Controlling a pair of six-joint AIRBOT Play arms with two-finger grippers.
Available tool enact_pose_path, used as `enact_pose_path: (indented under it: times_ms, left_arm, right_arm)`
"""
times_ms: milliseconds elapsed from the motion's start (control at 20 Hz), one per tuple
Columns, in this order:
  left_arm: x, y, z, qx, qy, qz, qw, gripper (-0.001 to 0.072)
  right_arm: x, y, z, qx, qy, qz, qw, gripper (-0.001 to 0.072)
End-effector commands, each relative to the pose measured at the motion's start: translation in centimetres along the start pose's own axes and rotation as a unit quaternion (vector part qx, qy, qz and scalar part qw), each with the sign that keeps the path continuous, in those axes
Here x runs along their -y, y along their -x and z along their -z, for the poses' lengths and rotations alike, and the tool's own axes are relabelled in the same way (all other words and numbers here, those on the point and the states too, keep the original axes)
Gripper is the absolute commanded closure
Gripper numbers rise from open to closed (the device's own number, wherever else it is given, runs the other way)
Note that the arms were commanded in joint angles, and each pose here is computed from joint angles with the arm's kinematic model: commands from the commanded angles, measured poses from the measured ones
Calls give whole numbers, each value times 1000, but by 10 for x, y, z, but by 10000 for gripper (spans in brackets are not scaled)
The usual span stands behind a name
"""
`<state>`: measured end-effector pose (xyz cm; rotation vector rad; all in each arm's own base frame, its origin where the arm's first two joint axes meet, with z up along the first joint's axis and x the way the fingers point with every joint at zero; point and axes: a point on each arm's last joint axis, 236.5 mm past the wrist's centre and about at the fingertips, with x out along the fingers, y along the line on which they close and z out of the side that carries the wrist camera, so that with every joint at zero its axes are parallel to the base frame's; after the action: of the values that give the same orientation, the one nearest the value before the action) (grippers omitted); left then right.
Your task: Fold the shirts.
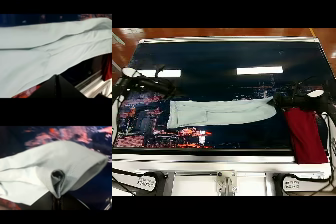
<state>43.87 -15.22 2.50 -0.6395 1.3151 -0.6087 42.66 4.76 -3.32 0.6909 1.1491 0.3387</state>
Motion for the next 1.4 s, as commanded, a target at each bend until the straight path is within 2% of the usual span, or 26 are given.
enact_pose_path:
  times_ms: [0,350,600,900,1050,1150,1350]
  left_arm:
    - [46,-50,2,9,-45,6,999,671]
    - [117,-182,73,-44,-80,13,996,671]
    - [156,-236,94,-28,-40,66,997,671]
    - [160,-275,120,-41,-13,83,996,671]
    - [152,-269,105,-26,-16,78,996,673]
    - [143,-242,83,-10,-50,57,997,675]
    - [108,-120,14,63,-101,-39,992,675]
  right_arm:
    - [-60,56,-8,55,52,-25,997,652]
    - [-136,146,20,123,90,-36,988,652]
    - [-147,155,46,94,82,-42,991,651]
    - [-159,156,49,88,69,-69,991,652]
    - [-158,156,46,93,63,-69,991,651]
    - [-162,153,45,95,62,-72,991,652]
    - [-200,118,38,101,83,-108,985,652]
